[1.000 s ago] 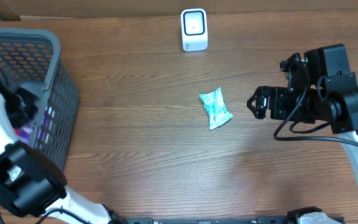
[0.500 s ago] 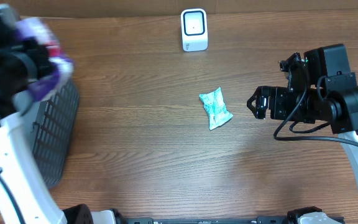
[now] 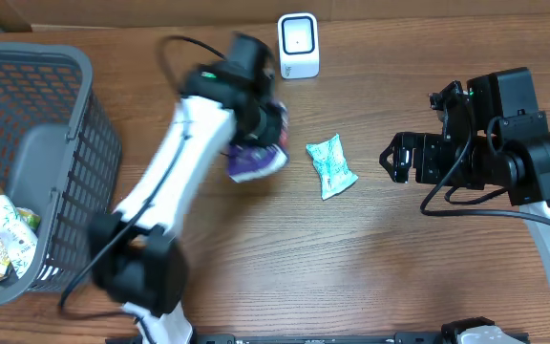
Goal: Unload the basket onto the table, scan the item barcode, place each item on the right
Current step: 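Place the purple pack left of the green pack and release, then move left gripper back into the basket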
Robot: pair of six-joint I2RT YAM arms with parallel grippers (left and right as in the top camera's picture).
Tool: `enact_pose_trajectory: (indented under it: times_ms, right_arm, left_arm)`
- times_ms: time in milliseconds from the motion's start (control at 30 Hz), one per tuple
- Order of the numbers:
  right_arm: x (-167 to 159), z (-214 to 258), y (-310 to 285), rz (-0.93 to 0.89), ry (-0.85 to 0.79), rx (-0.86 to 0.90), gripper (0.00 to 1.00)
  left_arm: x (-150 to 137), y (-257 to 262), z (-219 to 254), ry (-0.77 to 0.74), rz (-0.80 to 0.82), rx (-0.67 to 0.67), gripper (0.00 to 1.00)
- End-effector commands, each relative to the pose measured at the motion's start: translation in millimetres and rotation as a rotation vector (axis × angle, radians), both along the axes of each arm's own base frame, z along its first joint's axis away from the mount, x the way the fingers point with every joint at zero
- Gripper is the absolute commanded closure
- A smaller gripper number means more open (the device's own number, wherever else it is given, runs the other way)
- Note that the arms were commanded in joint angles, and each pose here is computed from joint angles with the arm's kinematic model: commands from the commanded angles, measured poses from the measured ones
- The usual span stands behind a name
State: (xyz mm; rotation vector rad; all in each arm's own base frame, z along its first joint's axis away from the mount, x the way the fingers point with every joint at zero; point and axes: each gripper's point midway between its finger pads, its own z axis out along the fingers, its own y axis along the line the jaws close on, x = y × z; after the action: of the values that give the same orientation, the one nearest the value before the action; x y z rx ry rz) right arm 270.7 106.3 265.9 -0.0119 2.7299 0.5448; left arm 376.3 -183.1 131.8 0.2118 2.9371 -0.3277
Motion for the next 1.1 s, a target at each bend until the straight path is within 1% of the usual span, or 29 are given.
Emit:
enact_pose_trajectory:
  times_ms: [0, 33, 67, 100, 167, 200, 233, 300, 433, 567, 667, 733, 833, 900, 967, 1033, 1067]
  right_arm:
    - [2.8, 8.0, 1.0, 0.003, -0.029, 0.003, 0.00]
    - [2.8, 8.0, 1.0, 0.003, -0.029, 0.003, 0.00]
    - [2.8, 8.0, 1.0, 0.003, -0.029, 0.003, 0.00]
    - [2.8, 8.0, 1.0, 0.003, -0.029, 0.003, 0.00]
    - [2.8, 8.0, 1.0, 0.003, -0.029, 0.003, 0.00]
    - [2.8, 8.0, 1.0, 0.003, -0.029, 0.003, 0.00]
    - [2.8, 8.0, 1.0, 0.003, -0.029, 0.003, 0.00]
    - [2.7, 8.0, 1.1, 0.003, -0.029, 0.003, 0.00]
    - [2.7, 8.0, 1.0, 0.003, -0.028, 0.003, 0.00]
    - [2.7, 8.0, 1.0, 0.003, -0.028, 0.003, 0.00]
    - [2.7, 8.0, 1.0, 0.003, -0.028, 0.003, 0.00]
    - [2.7, 8.0, 1.1, 0.003, -0.029, 0.003, 0.00]
    - [2.7, 8.0, 1.1, 0.003, -0.029, 0.003, 0.00]
    - [2.7, 8.0, 1.1, 0.003, -0.029, 0.003, 0.00]
    - [2.8, 8.1, 1.1, 0.003, -0.029, 0.004, 0.00]
    - [2.8, 8.1, 1.1, 0.003, -0.029, 0.004, 0.00]
    - [2.8, 8.1, 1.1, 0.003, -0.029, 0.004, 0.00]
  left_arm:
    - [-6.7, -17.2, -27.2, 0.054, -0.006, 0.016, 0.96]
    - [-9.2, -25.0, -37.7, 0.071, -0.026, 0.025, 0.96]
    - [-10.4, -28.3, -42.6, 0.079, -0.034, 0.029, 0.92]
    - [-11.4, -30.8, -47.4, 0.086, -0.041, 0.035, 0.77]
    - [-11.7, -32.6, -51.4, 0.092, -0.045, 0.038, 0.53]
    - [-11.4, -32.6, -51.4, 0.091, -0.045, 0.038, 0.44]
    - [-10.9, -32.6, -50.4, 0.089, -0.044, 0.036, 0.41]
    - [-9.0, -29.8, -42.6, 0.089, -0.035, 0.029, 0.40]
    - [4.5, -16.1, 7.1, 0.014, 0.017, 0.007, 0.41]
    - [20.8, 25.2, 87.6, -0.168, 0.121, -0.001, 0.39]
    - [20.9, 73.2, 145.9, -0.305, 0.232, -0.001, 0.37]
    - [12.6, 120.0, 176.7, -0.378, 0.358, 0.028, 0.35]
    - [-9.4, 189.6, 198.2, -0.413, 0.560, 0.089, 0.32]
    - [-30.2, 236.7, 200.7, -0.386, 0.703, 0.122, 0.29]
    - [-55.1, 282.8, 193.6, -0.319, 0.881, 0.145, 0.23]
    - [-77.7, 320.8, 182.6, -0.254, 1.037, 0.157, 0.18]
    - [-85.3, 334.1, 178.0, -0.235, 1.084, 0.159, 0.18]
